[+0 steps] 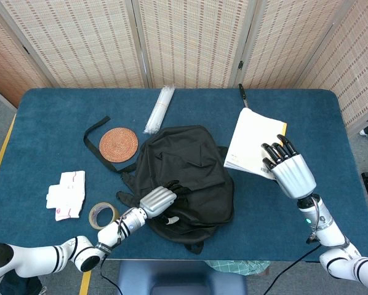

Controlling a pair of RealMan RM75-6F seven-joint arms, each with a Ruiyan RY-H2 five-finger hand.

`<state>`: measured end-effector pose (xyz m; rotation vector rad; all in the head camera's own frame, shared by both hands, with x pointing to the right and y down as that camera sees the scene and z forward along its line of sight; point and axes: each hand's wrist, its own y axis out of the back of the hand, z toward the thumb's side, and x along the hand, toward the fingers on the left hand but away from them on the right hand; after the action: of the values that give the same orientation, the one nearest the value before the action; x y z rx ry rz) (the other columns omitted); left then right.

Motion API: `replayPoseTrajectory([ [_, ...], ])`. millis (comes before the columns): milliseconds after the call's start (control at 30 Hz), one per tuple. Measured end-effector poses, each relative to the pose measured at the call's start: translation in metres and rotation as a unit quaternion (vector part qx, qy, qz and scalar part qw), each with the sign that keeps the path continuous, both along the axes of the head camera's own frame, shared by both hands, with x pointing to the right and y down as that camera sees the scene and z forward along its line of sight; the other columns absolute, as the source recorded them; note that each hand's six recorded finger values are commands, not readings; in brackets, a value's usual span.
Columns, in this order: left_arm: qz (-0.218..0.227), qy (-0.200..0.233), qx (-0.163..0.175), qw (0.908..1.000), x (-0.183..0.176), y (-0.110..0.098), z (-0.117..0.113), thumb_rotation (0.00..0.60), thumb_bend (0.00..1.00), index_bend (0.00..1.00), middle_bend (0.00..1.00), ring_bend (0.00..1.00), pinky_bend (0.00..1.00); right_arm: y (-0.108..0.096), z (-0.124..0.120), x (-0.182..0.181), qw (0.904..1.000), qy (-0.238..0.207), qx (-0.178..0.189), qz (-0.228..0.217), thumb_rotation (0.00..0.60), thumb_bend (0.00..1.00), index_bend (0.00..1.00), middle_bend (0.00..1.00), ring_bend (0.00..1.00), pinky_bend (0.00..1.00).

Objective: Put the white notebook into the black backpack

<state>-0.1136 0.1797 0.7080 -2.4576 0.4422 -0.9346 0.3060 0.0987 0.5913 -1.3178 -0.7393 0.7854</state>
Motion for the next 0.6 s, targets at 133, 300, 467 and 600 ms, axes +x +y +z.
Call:
replayPoseTrajectory([
  [133, -0.018, 0.009, 0.002, 0.9998, 0.001, -0.001, 0.003, 0.6, 0.45, 0.54, 0.26, 0.23, 0.0, 0.001, 0.0, 0.001, 1.0, 0.0, 0.0, 0.0, 0.6, 0.52, 0.79, 0.38, 0.39, 0.25],
  [300, -0.024, 0.011, -0.002, 0.9996, 0.004, 0.003, 0.007, 0.6, 0.46, 0.59, 0.28, 0.25, 0.0, 0.002, -0.001, 0.0, 1.0, -0.005, 0.0, -0.002, 0.6, 0.52, 0.79, 0.38, 0.39, 0.25],
  [467, -0.045, 0.012, 0.0, 0.9989, 0.004, -0.001, 0.009, 0.6, 0.46, 0.62, 0.3, 0.26, 0.0, 0.004, -0.005, -0.001, 0.9998, -0.017, 0.006, -0.005, 0.6, 0.52, 0.79, 0.38, 0.39, 0.25],
  [600, -0.077, 0.022, 0.001, 0.9968, 0.0, -0.016, 0.003, 0.6, 0.47, 0.62, 0.3, 0.26, 0.0, 0.009, -0.016, -0.003, 0.9989, -0.042, 0.014, -0.014, 0.6, 0.52, 0.79, 0.38, 0.39, 0.25],
])
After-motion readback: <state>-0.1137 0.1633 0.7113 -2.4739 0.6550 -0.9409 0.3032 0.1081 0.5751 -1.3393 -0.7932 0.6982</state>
